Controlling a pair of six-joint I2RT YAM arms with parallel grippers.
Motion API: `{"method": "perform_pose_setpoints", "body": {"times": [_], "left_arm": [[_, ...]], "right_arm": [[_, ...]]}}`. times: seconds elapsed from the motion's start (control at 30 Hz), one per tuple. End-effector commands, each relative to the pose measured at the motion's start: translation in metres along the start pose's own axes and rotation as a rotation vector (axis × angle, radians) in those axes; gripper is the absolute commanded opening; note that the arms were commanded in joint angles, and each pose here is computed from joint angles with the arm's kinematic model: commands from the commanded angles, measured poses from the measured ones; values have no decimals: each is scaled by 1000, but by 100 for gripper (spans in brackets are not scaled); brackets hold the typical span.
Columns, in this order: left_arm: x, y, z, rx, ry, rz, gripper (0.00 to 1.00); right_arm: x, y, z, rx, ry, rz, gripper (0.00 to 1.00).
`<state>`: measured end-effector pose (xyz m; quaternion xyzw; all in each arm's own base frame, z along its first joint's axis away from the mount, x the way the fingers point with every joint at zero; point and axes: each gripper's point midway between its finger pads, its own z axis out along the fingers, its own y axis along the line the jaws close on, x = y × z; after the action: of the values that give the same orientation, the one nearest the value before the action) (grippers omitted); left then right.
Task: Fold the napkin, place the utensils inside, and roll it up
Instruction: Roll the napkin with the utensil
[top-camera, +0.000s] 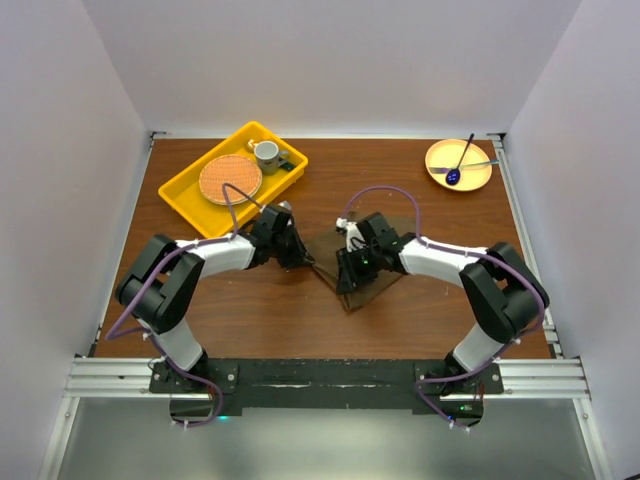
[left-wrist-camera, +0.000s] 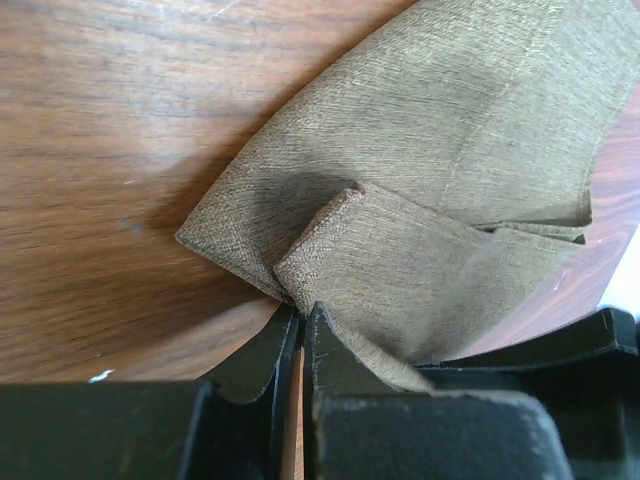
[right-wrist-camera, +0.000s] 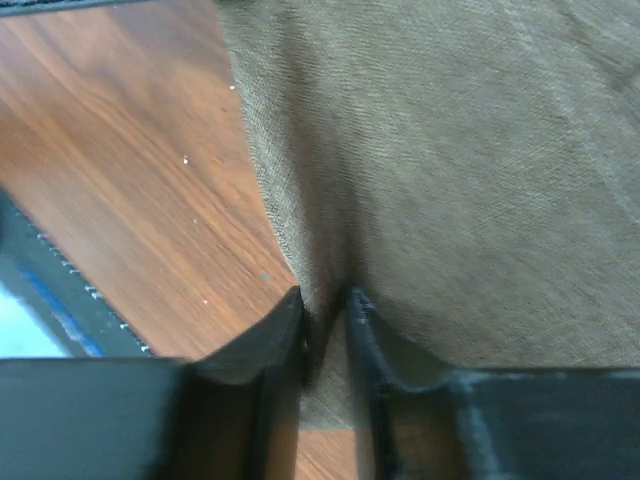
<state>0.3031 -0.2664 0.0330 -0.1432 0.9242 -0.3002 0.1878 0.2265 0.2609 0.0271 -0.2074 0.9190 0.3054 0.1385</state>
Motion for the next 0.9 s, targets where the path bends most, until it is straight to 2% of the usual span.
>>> {"method": "perform_pose_setpoints", "body": {"times": [0.0,0.1,0.33,0.57,0.7,0.87], "left_arm": [[-1,-11,-3,32,16,22,0],[3,-11,-4,25,38,2,0],[7,-16,-6,39,67,-46,0],[8,-20,-9,52,85,-64,0],[8,-18,-9,53,94,-73,0],[8,-17,-12,61,98,-80,0]], "right_arm": [[-28,14,-21,187,-88,-156,45],[-43,20,-29,295,-136,-232,56],[-61,35,-23,491,-210,-388,65],[-57,52,3,633,-266,-549,67],[-51,44,13,734,-264,-595,67],[-47,34,15,844,-282,-635,62]]}}
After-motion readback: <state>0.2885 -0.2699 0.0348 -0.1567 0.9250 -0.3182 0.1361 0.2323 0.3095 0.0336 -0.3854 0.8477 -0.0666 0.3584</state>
